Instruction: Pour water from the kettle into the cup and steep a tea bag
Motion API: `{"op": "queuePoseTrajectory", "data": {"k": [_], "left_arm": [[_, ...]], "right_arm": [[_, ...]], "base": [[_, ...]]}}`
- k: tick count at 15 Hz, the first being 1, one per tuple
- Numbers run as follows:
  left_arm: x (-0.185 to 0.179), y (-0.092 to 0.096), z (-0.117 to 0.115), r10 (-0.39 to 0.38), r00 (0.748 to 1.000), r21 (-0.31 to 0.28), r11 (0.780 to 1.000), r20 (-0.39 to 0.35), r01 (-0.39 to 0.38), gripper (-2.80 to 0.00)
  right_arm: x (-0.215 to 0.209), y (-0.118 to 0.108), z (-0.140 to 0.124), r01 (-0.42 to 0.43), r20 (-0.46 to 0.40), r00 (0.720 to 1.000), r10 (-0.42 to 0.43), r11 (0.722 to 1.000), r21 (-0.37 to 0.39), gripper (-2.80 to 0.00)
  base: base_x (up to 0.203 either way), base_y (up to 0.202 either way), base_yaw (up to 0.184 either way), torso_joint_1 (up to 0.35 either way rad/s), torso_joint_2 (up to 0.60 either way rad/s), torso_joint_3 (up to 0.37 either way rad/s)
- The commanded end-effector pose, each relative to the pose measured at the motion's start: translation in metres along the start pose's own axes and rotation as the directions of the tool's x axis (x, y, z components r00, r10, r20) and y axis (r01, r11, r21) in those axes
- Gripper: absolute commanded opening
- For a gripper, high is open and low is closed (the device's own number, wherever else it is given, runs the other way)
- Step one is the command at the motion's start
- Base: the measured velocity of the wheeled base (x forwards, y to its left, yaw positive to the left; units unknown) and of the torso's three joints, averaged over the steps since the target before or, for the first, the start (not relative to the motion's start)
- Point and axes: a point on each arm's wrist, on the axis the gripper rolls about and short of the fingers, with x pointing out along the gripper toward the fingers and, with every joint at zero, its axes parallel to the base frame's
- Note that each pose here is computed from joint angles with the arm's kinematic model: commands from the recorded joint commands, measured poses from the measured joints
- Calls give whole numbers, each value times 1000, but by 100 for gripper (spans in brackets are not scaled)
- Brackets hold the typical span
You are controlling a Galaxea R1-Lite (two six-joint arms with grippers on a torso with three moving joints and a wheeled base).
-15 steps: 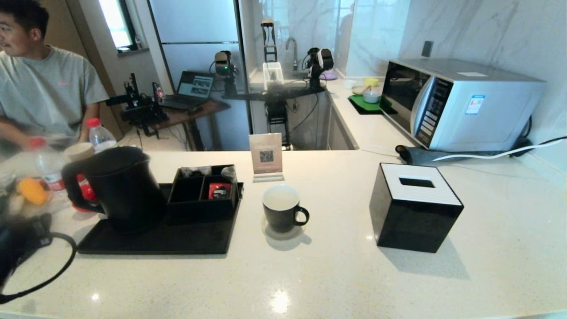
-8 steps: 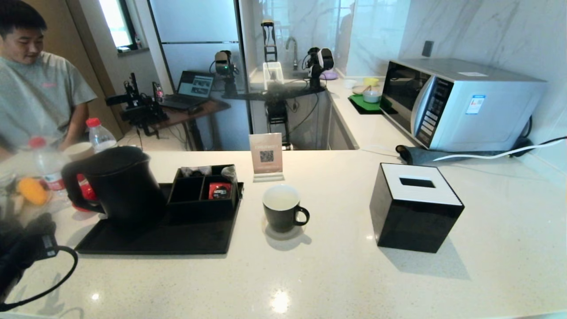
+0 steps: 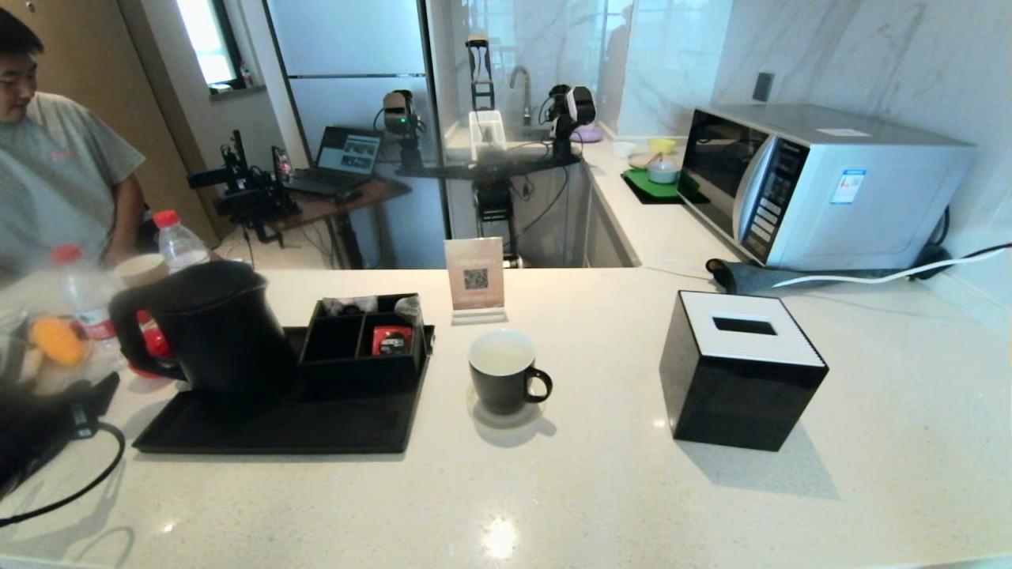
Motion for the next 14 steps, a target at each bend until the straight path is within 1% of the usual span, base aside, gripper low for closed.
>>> {"op": "queuePoseTrajectory", "data": {"k": [1,4,9,14], "left_arm": [[8,12,2,-33,997,24,999,63,31,0],[14,19,1,-108,990,34,994,86,106,0],[32,25,0,-143,983,54,989,118,138,0],[51,29,-6,-151,980,75,987,130,142,0]], "right_arm": [[0,0,0,0,-1,1000,0,1000,0,-280],[0,0,0,0,-1,1000,0,1000,0,-280],[0,0,0,0,0,1000,0,1000,-1,-280],[0,0,0,0,-1,1000,0,1000,0,-280]], "base": [[0,0,0,0,0,0],[0,0,0,0,0,0],[0,0,0,0,0,0],[0,0,0,0,0,0]]}}
